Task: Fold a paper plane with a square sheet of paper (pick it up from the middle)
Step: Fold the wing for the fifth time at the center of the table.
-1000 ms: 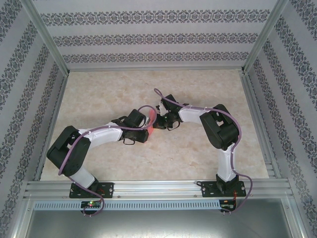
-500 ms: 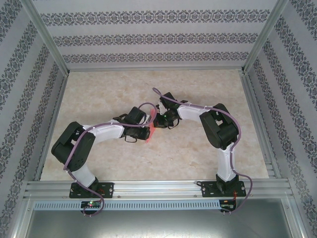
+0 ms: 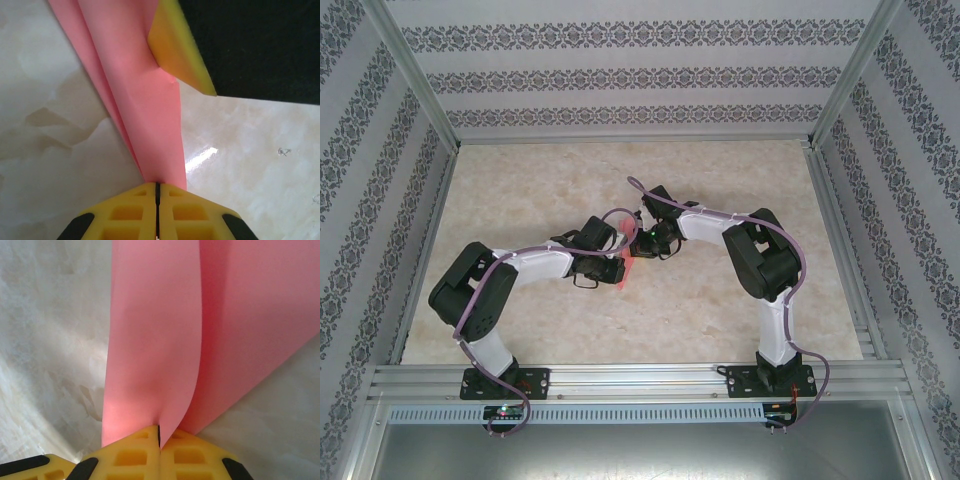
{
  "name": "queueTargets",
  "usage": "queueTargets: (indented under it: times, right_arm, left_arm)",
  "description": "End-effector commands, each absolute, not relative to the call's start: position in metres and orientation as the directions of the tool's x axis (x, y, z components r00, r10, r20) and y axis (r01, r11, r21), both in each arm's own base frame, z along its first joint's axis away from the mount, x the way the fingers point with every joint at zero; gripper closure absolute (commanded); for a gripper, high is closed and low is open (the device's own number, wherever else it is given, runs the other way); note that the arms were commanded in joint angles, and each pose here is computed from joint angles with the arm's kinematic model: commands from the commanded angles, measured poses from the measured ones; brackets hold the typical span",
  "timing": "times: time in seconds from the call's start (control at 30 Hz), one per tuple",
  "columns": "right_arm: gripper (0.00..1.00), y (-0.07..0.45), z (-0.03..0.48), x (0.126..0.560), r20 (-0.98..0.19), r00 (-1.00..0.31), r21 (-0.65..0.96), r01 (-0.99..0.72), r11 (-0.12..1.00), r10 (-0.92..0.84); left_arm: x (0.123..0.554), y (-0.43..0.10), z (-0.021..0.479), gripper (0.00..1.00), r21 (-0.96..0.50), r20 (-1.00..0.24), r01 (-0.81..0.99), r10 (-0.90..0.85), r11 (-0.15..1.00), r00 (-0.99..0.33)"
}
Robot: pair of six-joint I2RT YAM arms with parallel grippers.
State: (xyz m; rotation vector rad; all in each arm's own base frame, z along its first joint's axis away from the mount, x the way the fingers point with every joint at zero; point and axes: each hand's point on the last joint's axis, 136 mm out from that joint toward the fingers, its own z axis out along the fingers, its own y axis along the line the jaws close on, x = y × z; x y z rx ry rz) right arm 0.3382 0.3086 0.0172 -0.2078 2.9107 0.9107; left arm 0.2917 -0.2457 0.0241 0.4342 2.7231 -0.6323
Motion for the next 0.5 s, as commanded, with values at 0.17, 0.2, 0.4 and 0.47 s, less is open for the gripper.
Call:
queueTargets:
  times: [0.17,0.2,0.4,0.47]
  right_arm:
    - [0.97,0.298,-0.012,0.328,-0.06,-0.995,0.488,-0.103,0.867,-0.085]
    - [0.97,0.298,-0.013,0.328,-0.059,-0.995,0.488,-0.101,0.867,-0.083]
    - [0.96,0.301,-0.008,0.329,-0.066,-0.995,0.504,-0.103,0.857,-0.081]
    - [0.96,0.303,-0.006,0.329,-0.067,-0.995,0.513,-0.102,0.852,-0.079]
  left_arm:
    - [0.302,-0.254,0.025,0.9,-0.405,-0.376,0.344,0.189,0.847,-0.907]
    - [0.303,-0.253,0.024,0.9,-0.4,-0.376,0.343,0.189,0.85,-0.907]
    - [0.3,-0.249,0.01,0.9,-0.383,-0.344,0.331,0.199,0.862,-0.918]
    - [0.299,-0.245,0.005,0.9,-0.358,-0.335,0.33,0.21,0.873,-0.919]
